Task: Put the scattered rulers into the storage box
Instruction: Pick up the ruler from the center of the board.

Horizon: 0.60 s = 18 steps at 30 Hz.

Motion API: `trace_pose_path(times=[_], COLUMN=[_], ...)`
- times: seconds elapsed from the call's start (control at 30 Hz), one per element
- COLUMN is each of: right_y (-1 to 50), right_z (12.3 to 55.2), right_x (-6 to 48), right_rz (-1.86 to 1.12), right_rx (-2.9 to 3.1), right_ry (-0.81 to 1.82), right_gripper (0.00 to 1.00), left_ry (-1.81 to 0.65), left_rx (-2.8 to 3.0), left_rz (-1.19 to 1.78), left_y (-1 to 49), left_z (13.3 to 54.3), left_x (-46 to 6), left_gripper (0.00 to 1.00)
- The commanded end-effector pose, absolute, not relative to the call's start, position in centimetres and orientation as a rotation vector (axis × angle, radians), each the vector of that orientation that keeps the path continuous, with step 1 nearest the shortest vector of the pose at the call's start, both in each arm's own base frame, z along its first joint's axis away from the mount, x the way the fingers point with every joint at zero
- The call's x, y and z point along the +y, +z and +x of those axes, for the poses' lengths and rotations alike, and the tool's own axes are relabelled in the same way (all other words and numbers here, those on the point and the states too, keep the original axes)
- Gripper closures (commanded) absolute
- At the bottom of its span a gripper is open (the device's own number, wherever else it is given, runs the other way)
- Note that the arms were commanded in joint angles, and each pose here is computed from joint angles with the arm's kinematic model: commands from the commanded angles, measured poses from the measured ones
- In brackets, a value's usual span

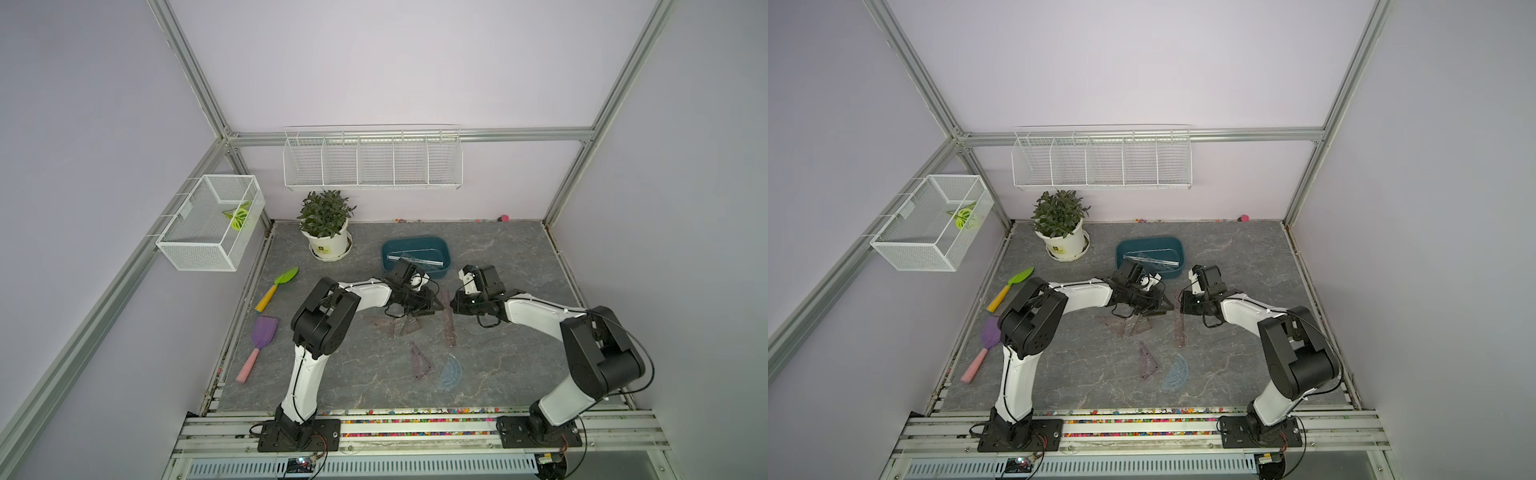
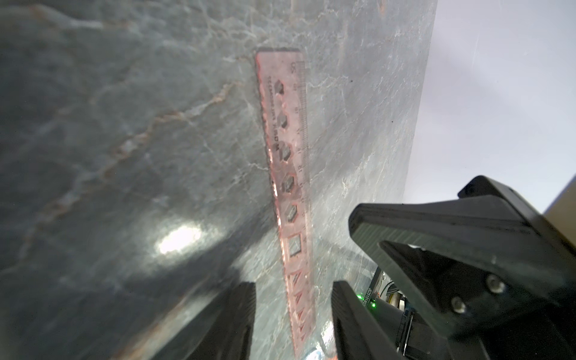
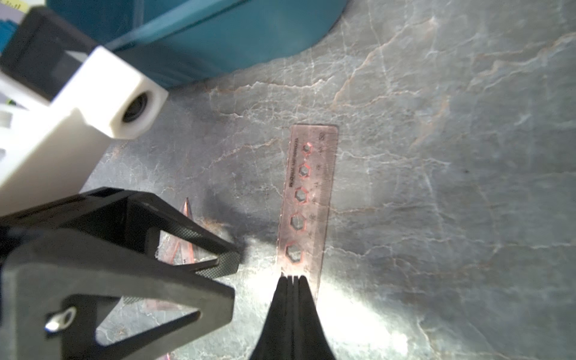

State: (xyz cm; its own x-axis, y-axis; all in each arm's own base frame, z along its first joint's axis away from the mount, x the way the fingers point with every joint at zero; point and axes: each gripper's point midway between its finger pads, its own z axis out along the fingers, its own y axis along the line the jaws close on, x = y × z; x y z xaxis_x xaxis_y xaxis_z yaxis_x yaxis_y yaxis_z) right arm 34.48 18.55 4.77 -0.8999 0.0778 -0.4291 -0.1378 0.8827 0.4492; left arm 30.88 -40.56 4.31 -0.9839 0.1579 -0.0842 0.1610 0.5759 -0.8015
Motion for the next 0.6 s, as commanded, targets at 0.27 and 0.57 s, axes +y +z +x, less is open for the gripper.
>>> trace_pose_path(times=[0.27, 0.57], right_y=[2.9, 3.2], right_z=[32.5, 31.9], right_x=[20.1, 19.2], right_rz=[-0.08, -0.068], right_rx=[2.648, 2.64], right_ry=[0.703, 0.654], right_gripper=[1.0, 1.0], left_ry=[-1.378, -1.353], left_rx=[2.828, 2.845], left_rz=[0.24, 0.255], left_y=[2.7, 2.5], left_z=[30.5, 30.1], left_x=[-40.6, -41.0], left_gripper=[0.54, 0.54])
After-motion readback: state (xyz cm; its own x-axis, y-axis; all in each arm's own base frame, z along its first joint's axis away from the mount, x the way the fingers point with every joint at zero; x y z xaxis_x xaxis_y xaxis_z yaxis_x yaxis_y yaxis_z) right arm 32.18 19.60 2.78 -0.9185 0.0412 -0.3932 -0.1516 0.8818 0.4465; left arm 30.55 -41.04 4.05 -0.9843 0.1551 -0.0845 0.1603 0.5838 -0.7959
